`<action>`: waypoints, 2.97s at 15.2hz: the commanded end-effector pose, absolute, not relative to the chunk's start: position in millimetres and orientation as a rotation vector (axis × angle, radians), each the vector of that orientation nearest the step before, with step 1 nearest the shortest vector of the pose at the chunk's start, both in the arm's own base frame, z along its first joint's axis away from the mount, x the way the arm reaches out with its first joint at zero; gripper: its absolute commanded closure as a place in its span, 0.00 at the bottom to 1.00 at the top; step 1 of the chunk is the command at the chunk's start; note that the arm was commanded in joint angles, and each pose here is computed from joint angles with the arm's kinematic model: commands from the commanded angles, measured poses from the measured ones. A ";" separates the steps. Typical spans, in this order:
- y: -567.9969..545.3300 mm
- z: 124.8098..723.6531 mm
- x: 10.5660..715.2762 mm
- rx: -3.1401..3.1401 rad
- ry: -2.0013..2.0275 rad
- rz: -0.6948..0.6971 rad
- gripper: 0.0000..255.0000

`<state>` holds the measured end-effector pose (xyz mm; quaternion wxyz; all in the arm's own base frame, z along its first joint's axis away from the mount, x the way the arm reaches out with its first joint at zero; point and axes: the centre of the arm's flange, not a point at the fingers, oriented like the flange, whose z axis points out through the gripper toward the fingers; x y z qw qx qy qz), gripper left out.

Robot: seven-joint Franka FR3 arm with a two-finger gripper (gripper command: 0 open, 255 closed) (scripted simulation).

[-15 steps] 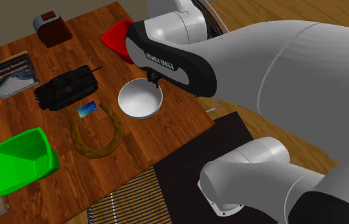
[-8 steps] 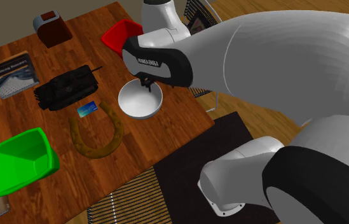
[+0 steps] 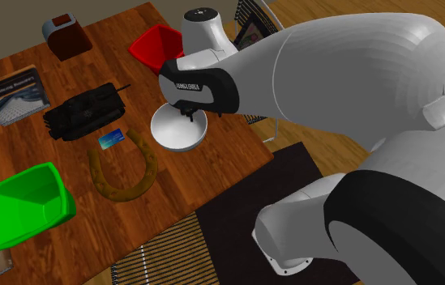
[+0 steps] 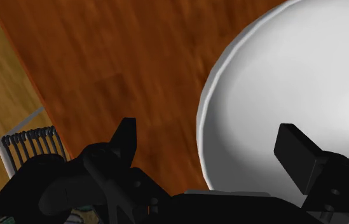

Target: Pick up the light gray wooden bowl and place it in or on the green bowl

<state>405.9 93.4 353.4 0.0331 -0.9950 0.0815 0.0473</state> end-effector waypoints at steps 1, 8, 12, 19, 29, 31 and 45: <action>93.5 353.0 405.8 -3.062 0.251 0.145 0.00; 93.4 353.1 405.9 -3.062 0.251 0.145 1.00; 93.5 353.1 405.9 -3.062 0.251 0.145 1.00; 93.5 379.4 405.8 -3.062 0.251 0.145 1.00; 93.5 432.2 405.8 -3.062 0.251 0.145 1.00; 93.5 442.8 405.8 -3.062 0.251 0.145 1.00; 93.5 516.7 405.8 -3.062 0.251 0.145 1.00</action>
